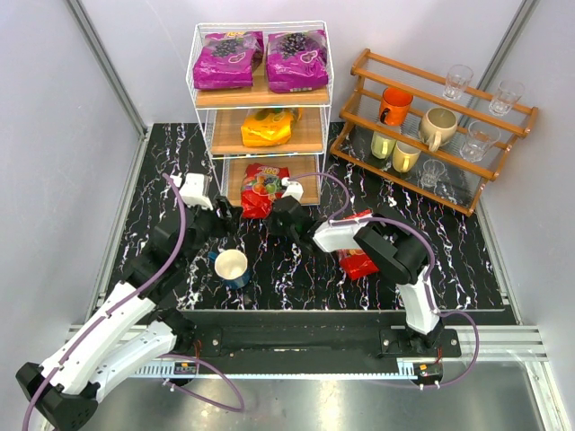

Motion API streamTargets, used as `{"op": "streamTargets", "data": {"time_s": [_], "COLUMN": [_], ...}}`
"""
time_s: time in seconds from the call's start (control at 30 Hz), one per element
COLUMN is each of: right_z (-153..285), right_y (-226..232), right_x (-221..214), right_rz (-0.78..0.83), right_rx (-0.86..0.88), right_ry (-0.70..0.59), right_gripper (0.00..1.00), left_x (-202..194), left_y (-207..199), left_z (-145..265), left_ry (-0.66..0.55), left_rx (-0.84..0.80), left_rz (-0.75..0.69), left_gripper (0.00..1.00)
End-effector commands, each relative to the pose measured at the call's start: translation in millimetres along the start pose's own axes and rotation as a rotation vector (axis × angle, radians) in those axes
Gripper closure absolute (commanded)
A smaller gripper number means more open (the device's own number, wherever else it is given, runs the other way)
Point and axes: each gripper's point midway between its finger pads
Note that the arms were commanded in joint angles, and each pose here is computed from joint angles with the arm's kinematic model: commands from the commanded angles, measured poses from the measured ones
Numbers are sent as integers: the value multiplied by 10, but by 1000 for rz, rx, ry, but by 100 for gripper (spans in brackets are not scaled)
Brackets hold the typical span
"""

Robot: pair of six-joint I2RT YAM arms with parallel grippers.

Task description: Place and organize the candy bags onto the shelf

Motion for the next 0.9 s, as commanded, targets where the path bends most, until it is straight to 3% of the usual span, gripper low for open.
{"op": "streamTargets", "data": {"time_s": [0.0, 0.4, 0.6, 0.87], "right_z": [-88, -253, 59, 455], "right_y": [-102, -6, 183, -124], "right_x": [188, 353, 399, 335], "right_rz": [35, 200, 202, 186], "right_rx": [-101, -54, 94, 7], "right_ry": [-50, -114, -154, -151], "right_gripper": [100, 100, 100, 100], "left_x": [175, 211, 194, 193], "left_y": [3, 51, 57, 54], "left_z": [32, 57, 63, 51], "left_ry": [-58, -70, -66, -65], "left_rx": [5, 14, 13, 11], "left_rz": [-6, -3, 1, 2], "left_gripper": [32, 32, 32, 31]}}
Point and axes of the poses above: each gripper's point midway between its finger pads, its own z axis back along the fingers, its own y axis along the line the jaws close on, x = y × z, and after that the axes turned 10 degrees about z, right-handed
